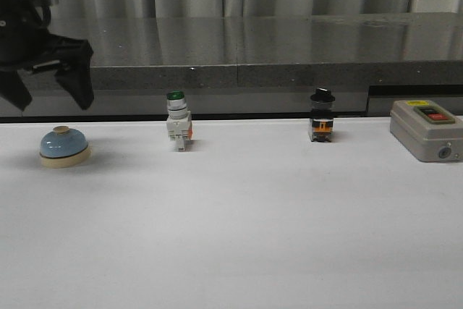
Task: Place and press bell with both arms
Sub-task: 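Lower the left gripper over the blue bell and close on it, then lift the bell with the left gripper and carry it toward table center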
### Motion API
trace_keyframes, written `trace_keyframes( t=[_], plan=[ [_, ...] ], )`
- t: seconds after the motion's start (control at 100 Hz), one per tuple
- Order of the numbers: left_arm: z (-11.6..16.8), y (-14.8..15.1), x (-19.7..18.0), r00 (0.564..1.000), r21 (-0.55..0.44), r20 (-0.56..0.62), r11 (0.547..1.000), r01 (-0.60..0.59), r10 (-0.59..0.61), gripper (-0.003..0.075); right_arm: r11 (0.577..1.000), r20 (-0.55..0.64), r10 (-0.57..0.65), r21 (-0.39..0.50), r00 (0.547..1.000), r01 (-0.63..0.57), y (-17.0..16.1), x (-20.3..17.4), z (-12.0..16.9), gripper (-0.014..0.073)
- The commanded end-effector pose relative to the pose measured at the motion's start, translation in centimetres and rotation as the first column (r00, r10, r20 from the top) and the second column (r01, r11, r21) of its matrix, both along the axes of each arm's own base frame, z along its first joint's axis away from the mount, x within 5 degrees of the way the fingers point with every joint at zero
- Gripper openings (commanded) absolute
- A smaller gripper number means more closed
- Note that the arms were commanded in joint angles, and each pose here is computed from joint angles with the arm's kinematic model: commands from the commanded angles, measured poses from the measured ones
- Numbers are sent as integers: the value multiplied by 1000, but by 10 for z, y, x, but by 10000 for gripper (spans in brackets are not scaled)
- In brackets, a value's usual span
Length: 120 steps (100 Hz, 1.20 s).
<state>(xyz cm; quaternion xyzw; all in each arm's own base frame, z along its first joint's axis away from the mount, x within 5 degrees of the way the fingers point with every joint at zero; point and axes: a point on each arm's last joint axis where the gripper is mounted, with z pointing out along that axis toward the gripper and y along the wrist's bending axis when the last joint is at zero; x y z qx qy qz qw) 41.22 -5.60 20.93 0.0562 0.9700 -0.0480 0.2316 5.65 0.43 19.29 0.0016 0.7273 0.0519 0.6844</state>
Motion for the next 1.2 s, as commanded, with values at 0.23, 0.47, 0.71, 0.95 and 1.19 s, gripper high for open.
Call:
trace_keyframes(
  t=[0.23, 0.47, 0.71, 0.95, 1.19],
  plan=[
    [-8, -5, 12, 1000, -10, 28, 1000, -2, 3, 641, 1000, 124, -8, 6, 992, 8, -1, -2, 14, -60],
    [-21, -5, 14, 1000, -8, -4, 1000, -3, 3, 641, 1000, 124, -8, 6, 992, 8, -1, -2, 14, -60],
    [-32, -5, 13, 999, -3, -52, 1000, -1, 1, 640, 1000, 124, -8, 6, 992, 8, -1, -2, 14, -60],
    [-34, -5, 12, 998, -2, -67, 1000, 0, 0, 551, 1000, 124, -8, 6, 992, 8, -1, -2, 14, -60],
    [-29, -5, 11, 998, -2, -68, 1000, 2, -2, 290, 1000, 124, -8, 6, 992, 8, -1, -2, 14, -60]
  ],
)
